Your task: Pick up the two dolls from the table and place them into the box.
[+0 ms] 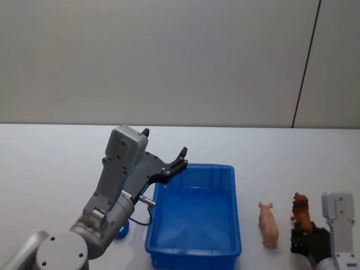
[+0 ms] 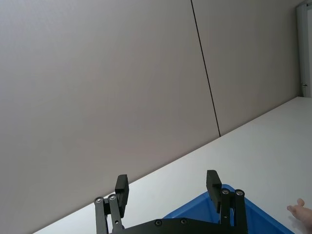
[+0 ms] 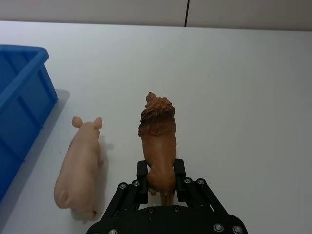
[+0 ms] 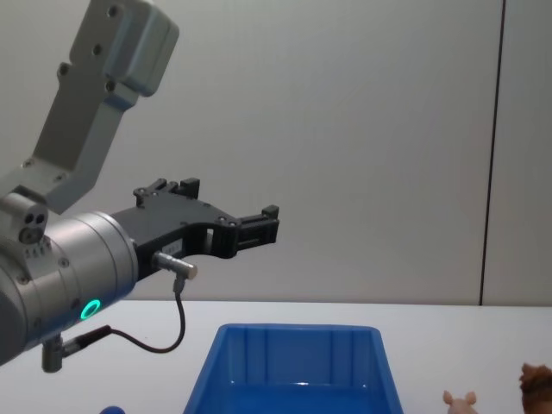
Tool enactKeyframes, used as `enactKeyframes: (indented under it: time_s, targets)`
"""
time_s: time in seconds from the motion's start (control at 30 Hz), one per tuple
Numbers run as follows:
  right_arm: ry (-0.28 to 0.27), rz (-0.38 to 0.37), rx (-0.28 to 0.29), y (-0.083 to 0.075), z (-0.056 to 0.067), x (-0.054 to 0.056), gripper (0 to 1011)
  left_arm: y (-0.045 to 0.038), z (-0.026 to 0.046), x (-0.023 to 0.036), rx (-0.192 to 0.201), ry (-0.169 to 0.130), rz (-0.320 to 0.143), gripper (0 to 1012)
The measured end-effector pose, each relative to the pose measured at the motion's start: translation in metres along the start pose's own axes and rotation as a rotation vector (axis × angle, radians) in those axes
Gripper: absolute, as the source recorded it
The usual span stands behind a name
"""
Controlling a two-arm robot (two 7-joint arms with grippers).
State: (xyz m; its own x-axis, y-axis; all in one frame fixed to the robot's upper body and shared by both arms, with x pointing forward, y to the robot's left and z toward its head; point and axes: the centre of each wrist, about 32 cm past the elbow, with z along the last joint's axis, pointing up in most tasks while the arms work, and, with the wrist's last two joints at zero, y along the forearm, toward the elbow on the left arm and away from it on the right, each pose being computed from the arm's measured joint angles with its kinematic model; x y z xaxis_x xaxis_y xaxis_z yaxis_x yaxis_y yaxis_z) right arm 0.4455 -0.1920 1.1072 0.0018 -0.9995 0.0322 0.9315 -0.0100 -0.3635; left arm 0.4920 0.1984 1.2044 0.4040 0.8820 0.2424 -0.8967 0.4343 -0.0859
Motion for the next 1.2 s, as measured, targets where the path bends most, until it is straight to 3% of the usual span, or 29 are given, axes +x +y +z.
enactKeyframes:
  time_s: [0.53,0.83,1.2]
  targets:
    - [-0.038,-0.007,0.154,-0.006,0.015,-0.001,301,0.0,0.0,0.0,0.0,0.0,0.0,1003]
    - [-0.062,0.082,0.254,-0.007,0.027,-0.001,299,0.0,0.0,0.0,0.0,0.0,0.0,1003]
    - [-0.083,0.224,0.311,-0.002,0.038,-0.006,299,0.0,0.0,0.0,0.0,0.0,0.0,1003]
